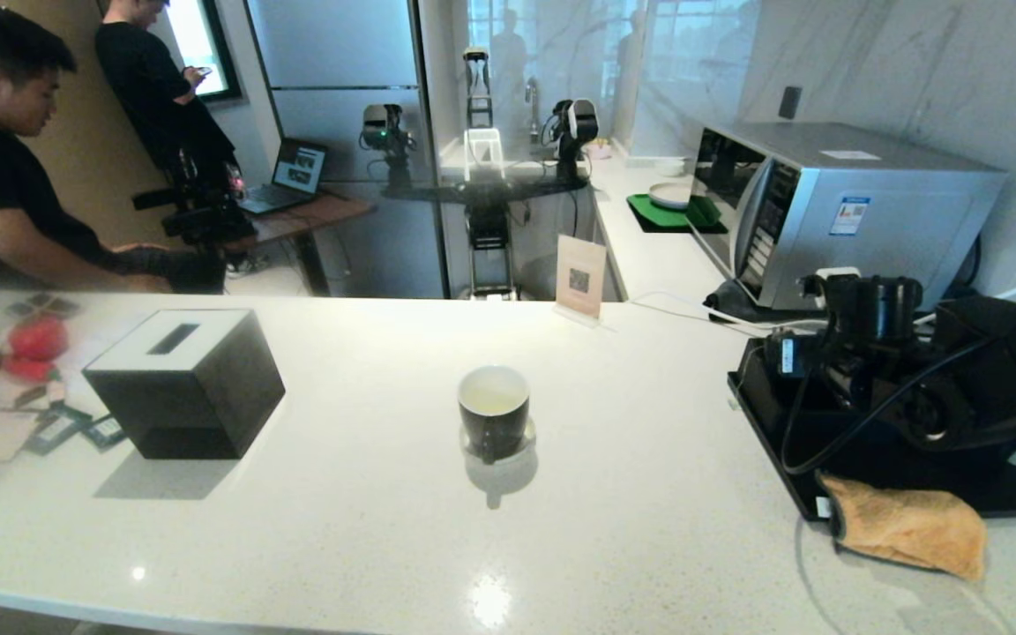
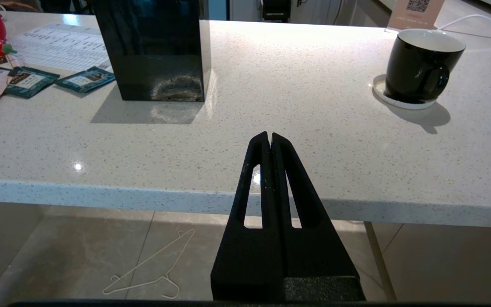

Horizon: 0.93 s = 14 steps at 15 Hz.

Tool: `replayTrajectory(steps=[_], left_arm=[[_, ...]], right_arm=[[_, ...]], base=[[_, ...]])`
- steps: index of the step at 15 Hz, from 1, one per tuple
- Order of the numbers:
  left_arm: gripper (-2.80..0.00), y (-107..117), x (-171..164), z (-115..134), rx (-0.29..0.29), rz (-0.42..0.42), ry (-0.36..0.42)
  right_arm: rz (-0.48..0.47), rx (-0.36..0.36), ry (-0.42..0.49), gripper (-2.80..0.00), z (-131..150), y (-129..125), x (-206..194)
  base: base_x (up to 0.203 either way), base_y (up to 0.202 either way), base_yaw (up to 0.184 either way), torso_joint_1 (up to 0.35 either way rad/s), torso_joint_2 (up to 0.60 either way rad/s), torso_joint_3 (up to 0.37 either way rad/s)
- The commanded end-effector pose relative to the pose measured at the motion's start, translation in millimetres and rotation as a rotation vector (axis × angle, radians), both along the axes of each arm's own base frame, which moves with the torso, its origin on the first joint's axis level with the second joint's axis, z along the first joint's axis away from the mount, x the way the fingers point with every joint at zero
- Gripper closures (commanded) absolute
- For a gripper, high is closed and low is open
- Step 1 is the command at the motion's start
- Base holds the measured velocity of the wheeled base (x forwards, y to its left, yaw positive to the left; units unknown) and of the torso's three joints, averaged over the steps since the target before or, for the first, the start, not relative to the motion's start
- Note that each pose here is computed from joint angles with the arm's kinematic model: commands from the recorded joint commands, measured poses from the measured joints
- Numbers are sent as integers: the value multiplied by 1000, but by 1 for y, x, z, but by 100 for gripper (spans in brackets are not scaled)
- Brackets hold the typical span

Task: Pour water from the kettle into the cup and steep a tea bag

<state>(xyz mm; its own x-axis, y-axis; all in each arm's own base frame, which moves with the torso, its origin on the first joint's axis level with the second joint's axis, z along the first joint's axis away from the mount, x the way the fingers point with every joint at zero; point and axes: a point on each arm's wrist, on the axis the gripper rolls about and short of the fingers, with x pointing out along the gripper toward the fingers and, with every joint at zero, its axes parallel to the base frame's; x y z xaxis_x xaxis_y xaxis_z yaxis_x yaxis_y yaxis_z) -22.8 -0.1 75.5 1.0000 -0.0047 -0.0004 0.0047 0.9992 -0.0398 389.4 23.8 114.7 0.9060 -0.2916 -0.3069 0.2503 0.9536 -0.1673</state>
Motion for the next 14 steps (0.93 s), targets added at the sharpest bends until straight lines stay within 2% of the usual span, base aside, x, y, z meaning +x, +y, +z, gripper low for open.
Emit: replayTrajectory(steps=[1,4,5,14], left_arm=[[0,0,0,0,0,0,1],[0,0,0,0,0,0,1],[0,0,0,0,0,0,1],[0,0,0,0,-1,0,1]], right_arm=[[-1,-1,2,-280,-2,0,1],[-1,-1,2,-280,-3,0,1],[-1,-2,3,0,-3,0,2],[-2,1,-11,0,1,0,2]], base=[[0,0,0,0,0,0],[0,0,0,0,0,0],[0,0,0,0,0,0],[0,0,0,0,0,0]])
